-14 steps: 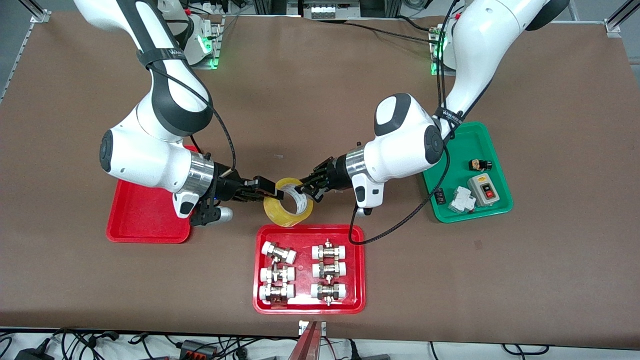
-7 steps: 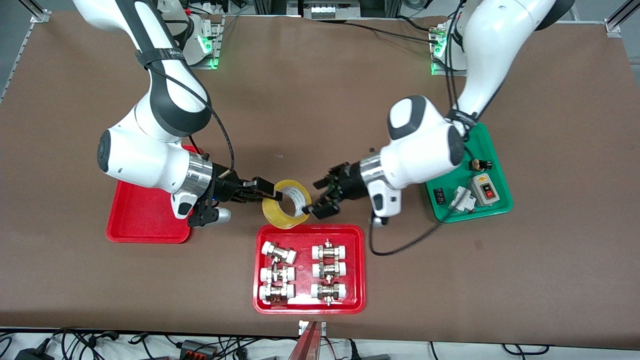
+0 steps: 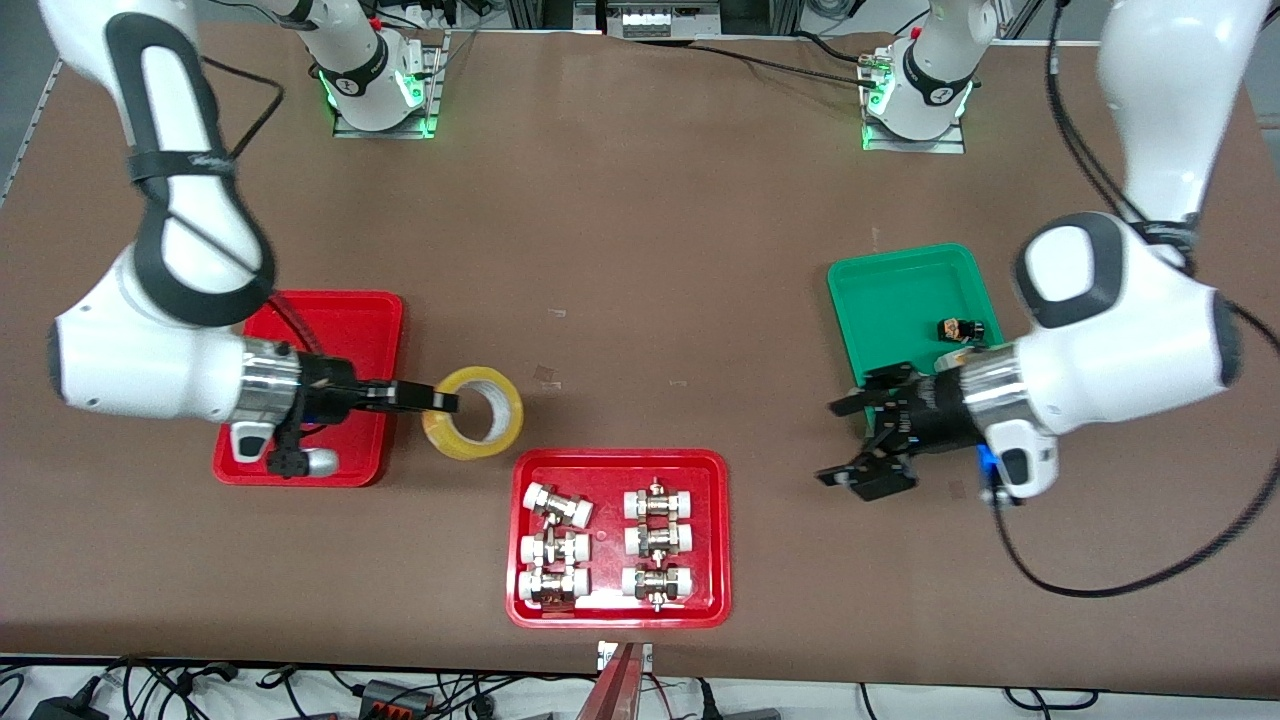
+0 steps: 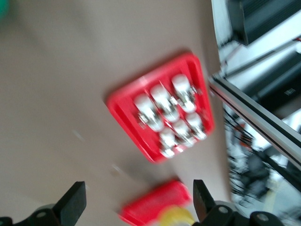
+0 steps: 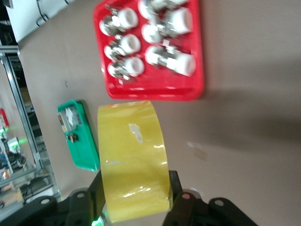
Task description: Left arm passes tape to right arm into tray
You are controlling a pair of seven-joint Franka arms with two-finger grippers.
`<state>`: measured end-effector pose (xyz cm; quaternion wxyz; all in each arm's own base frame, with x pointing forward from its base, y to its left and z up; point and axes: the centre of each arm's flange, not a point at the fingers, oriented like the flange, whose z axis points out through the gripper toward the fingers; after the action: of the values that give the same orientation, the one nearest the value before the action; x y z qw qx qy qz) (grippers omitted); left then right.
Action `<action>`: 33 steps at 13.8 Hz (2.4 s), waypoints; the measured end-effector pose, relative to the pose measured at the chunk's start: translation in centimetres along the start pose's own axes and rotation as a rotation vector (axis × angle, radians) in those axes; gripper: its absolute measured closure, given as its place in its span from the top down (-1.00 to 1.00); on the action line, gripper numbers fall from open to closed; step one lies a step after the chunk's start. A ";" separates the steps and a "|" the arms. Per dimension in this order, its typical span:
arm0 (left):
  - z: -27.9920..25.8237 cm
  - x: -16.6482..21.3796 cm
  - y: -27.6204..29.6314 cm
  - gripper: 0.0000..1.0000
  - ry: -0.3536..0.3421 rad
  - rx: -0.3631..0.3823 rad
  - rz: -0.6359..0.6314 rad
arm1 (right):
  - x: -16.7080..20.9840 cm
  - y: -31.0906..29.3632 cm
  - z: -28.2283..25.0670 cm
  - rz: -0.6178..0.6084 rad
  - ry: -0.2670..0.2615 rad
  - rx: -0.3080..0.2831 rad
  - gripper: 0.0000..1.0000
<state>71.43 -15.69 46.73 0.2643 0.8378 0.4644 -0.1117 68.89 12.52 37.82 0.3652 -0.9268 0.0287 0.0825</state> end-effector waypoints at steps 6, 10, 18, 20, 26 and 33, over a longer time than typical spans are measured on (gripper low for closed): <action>-9.3 3.9 -6.8 1.00 0.092 0.511 0.707 | -2.1 19.9 -4.8 -0.137 -0.155 0.004 0.12; -13.0 4.0 -8.2 1.00 0.073 0.691 0.889 | -3.2 26.7 -4.3 -0.222 -0.199 0.018 0.12; -5.4 -5.1 -8.5 1.00 0.178 0.730 0.944 | -2.8 31.2 -2.2 -0.337 -0.236 -0.049 0.42; -3.7 -6.5 -9.1 1.00 0.214 0.719 0.945 | -2.3 30.8 -2.3 -0.386 -0.250 -0.122 0.81; -0.4 -12.4 -7.4 1.00 0.275 0.775 0.933 | -0.7 22.0 -5.9 -0.594 -0.246 -0.411 1.00; -4.3 -7.6 -6.0 1.00 0.200 0.878 0.946 | -3.1 10.7 -12.4 -0.499 -0.121 -0.642 1.00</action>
<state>62.05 -16.22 51.53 -0.1262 0.9882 -0.0208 -0.0841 66.32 -3.78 40.13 0.0675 -0.9657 -0.2458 0.0503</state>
